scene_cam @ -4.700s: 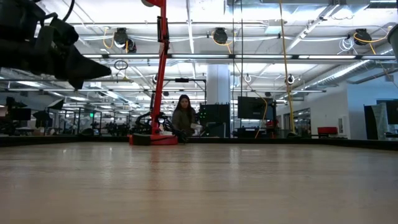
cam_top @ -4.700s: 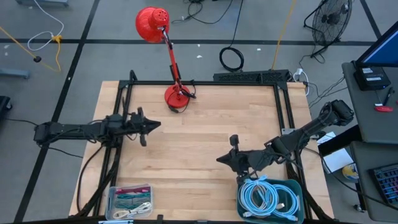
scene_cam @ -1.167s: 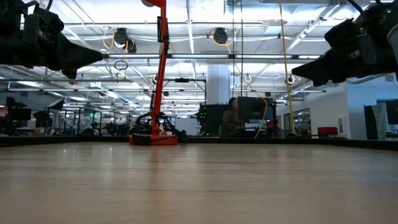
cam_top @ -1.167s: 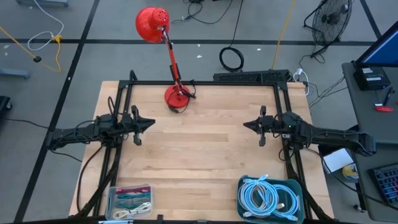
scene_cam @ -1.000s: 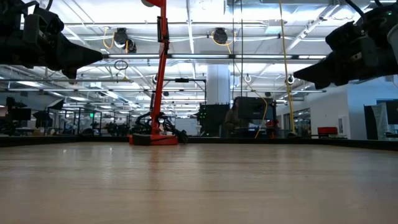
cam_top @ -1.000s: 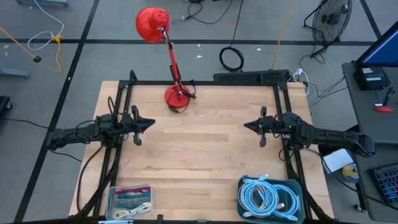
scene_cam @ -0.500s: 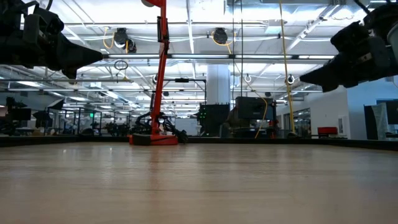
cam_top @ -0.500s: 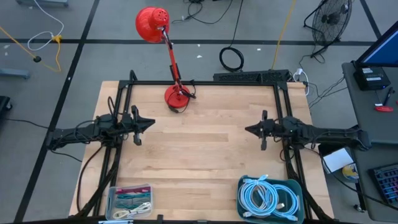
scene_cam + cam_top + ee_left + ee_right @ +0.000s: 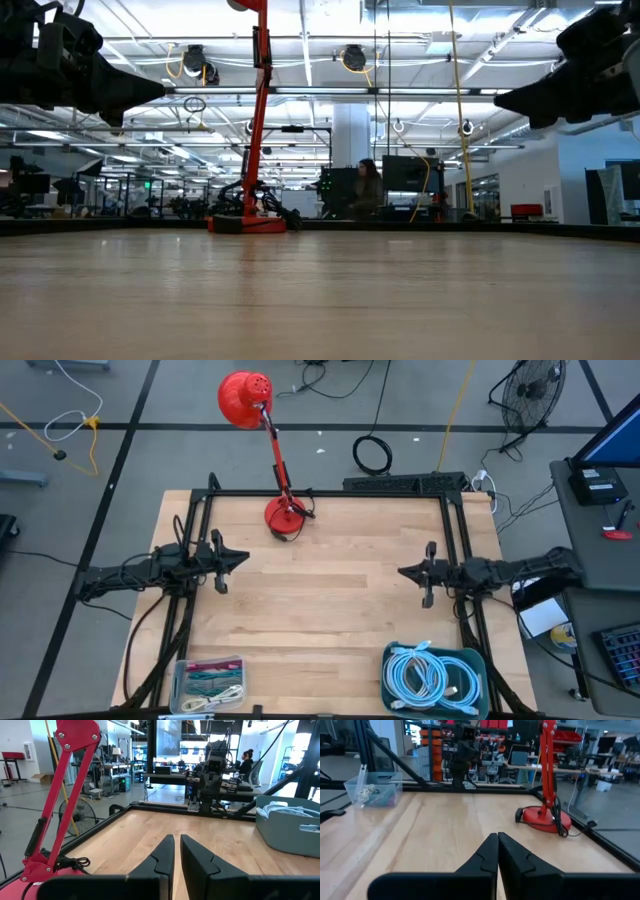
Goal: Pick & Place USB Port
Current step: Return to Home Position
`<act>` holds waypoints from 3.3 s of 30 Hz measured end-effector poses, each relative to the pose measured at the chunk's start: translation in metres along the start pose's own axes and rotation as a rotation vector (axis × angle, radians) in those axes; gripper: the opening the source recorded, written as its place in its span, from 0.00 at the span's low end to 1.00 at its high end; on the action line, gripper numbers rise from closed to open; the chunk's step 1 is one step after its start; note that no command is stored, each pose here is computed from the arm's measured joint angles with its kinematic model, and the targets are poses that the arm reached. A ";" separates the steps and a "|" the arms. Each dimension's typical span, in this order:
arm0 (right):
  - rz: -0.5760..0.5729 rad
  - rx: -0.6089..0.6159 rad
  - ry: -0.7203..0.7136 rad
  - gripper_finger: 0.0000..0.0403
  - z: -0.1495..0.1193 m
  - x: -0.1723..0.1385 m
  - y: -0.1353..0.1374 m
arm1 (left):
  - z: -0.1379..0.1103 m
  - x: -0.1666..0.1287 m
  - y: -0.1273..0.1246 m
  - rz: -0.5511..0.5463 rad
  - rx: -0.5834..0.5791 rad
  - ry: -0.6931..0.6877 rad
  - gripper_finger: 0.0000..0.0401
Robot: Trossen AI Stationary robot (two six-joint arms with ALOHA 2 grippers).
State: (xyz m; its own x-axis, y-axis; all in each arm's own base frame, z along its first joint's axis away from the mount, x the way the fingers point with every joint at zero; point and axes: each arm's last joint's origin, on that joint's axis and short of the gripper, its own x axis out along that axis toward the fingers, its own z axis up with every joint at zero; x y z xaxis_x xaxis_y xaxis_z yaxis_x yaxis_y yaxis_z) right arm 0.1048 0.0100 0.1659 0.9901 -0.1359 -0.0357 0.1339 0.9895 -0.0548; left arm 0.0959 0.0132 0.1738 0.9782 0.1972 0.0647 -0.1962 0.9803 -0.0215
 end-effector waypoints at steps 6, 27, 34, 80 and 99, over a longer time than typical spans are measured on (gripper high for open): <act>0.035 -0.035 -0.050 0.00 0.004 -0.005 0.006 | 0.000 0.000 0.000 0.000 0.000 0.000 0.08; 0.164 -0.063 -0.095 0.00 0.005 -0.011 0.006 | 0.000 0.000 0.000 0.000 0.000 0.000 0.08; 0.207 -0.038 -0.074 0.00 0.003 -0.010 0.003 | 0.000 0.000 0.000 0.000 0.000 0.000 0.08; 0.110 0.093 0.053 0.00 -0.006 0.002 -0.008 | 0.000 0.000 0.000 0.000 0.000 0.000 0.08; 0.110 0.164 0.041 0.00 -0.004 0.002 -0.008 | 0.000 0.000 0.000 0.000 0.000 0.000 0.08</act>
State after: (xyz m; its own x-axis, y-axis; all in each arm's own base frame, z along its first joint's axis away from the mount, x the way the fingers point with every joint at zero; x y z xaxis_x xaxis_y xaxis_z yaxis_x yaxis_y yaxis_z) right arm 0.1059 0.0012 0.1620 0.9970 -0.0256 -0.0731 0.0339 0.9928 0.1145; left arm 0.0960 0.0132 0.1737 0.9782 0.1974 0.0644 -0.1965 0.9803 -0.0211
